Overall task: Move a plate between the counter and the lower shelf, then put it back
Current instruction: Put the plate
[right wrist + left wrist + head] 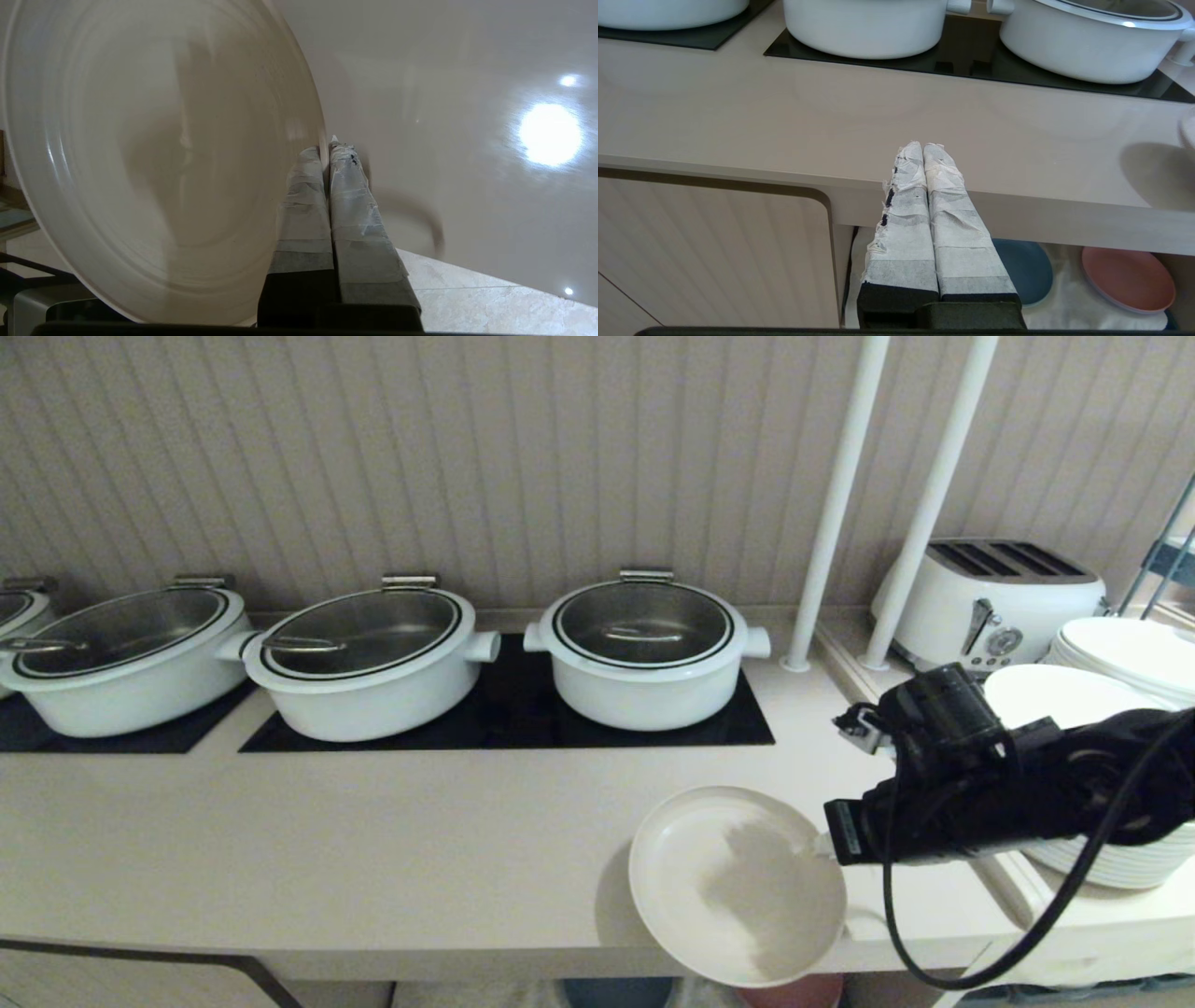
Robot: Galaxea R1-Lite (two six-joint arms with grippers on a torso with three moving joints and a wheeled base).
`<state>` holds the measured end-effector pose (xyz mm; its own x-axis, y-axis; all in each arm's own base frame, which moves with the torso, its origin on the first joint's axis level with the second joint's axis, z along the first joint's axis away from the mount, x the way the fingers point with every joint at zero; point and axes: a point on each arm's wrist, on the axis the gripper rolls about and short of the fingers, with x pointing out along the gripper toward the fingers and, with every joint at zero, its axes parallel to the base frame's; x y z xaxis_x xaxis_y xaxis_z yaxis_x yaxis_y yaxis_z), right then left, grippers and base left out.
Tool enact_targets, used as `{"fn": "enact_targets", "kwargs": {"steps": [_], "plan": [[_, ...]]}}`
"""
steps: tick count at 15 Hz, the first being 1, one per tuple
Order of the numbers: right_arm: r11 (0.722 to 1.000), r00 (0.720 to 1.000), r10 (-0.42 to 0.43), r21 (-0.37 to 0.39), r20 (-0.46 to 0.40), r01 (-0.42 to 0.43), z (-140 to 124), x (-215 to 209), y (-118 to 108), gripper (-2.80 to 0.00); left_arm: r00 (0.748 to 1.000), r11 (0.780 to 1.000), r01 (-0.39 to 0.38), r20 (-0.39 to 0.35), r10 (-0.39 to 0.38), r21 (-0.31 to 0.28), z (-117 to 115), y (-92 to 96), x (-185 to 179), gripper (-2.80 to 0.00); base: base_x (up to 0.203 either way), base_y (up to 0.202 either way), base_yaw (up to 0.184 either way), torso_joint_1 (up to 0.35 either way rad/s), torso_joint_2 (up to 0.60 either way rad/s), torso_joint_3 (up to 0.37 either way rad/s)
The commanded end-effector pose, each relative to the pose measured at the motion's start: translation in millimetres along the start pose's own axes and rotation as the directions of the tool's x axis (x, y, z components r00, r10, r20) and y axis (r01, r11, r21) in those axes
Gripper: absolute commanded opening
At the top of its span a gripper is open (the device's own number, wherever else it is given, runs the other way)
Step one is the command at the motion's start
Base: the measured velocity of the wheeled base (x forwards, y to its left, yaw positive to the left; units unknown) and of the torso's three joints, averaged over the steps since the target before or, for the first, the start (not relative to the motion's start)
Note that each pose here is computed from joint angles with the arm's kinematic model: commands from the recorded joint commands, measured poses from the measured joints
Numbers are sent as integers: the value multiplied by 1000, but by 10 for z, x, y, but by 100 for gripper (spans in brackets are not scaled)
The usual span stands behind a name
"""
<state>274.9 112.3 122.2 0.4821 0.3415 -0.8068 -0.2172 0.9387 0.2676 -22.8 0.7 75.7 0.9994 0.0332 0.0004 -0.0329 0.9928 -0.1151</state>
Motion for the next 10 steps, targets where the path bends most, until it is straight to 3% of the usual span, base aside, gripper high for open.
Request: {"fn": "enact_targets", "kwargs": {"steps": [1, 10], "plan": [[1000, 1000, 10, -13, -23, -10, 4, 102, 60, -280, 1000, 1000, -1, 0, 1, -1, -2, 0, 0, -280, 0, 0, 0, 0, 0, 0], [998, 997, 61, -19, -47, -62, 123, 341, 222, -280, 1000, 1000, -1, 0, 1, -1, 0, 0, 0, -280, 0, 0, 0, 0, 0, 0]]}}
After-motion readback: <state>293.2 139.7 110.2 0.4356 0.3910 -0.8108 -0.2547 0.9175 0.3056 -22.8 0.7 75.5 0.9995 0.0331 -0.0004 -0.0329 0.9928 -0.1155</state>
